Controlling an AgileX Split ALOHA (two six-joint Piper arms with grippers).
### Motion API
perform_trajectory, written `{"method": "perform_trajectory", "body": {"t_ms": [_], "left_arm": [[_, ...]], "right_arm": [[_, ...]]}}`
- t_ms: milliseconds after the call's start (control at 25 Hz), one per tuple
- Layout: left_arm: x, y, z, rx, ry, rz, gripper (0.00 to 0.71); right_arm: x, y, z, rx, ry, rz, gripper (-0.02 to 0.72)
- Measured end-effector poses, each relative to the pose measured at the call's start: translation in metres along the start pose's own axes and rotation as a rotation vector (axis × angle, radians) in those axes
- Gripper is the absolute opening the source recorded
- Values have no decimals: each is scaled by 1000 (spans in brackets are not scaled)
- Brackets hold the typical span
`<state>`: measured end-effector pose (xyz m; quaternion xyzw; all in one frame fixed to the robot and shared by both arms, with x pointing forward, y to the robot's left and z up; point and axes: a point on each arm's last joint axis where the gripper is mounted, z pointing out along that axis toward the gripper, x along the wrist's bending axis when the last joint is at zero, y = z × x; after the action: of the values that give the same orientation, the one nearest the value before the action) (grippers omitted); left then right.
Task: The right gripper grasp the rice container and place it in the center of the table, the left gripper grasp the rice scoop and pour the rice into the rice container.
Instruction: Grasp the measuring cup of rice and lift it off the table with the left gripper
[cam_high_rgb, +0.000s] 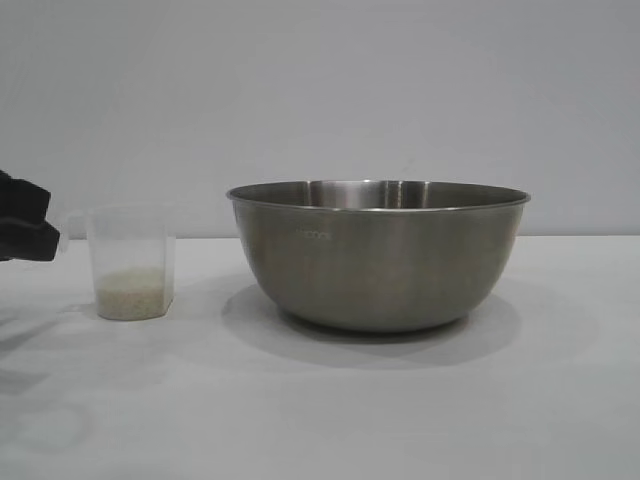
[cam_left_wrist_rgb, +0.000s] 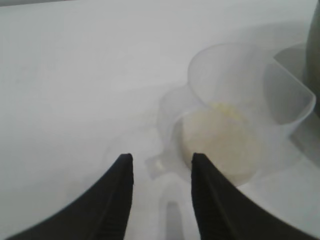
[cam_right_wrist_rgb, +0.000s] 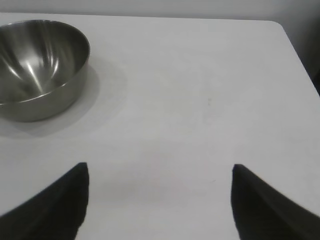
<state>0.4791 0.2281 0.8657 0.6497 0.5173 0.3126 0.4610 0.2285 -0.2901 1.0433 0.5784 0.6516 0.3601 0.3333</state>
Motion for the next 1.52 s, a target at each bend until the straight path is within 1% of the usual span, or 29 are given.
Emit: {"method": "perform_trajectory", "body": {"t_ms": [160, 360, 520, 800, 1120, 1200, 1240, 1280, 1320, 1520], "left_arm": [[0, 2, 5, -13, -1, 0, 240], [0, -2, 14, -2, 0, 0, 240], [0, 1, 22, -18, -1, 0, 240], [2, 0, 38, -29, 13, 5, 240], [1, 8, 53, -70, 10, 8, 240], [1, 10, 55, -80, 10, 10, 115], [1, 11, 56, -84, 8, 13, 68], [1, 11, 57, -83, 6, 16, 43], [1, 10, 57, -81, 7, 23, 0], [-1, 9, 57, -78, -12, 85, 0]], "right_arm": [[0, 0, 0, 0, 0, 0, 525], [0, 0, 0, 0, 0, 0, 525], [0, 0, 0, 0, 0, 0, 525], [0, 0, 0, 0, 0, 0, 525], [0, 0, 0, 0, 0, 0, 525], [0, 0, 0, 0, 0, 0, 525], [0, 0, 0, 0, 0, 0, 525], [0, 0, 0, 0, 0, 0, 525], [0, 0, 0, 0, 0, 0, 525], [0, 0, 0, 0, 0, 0, 525]]}}
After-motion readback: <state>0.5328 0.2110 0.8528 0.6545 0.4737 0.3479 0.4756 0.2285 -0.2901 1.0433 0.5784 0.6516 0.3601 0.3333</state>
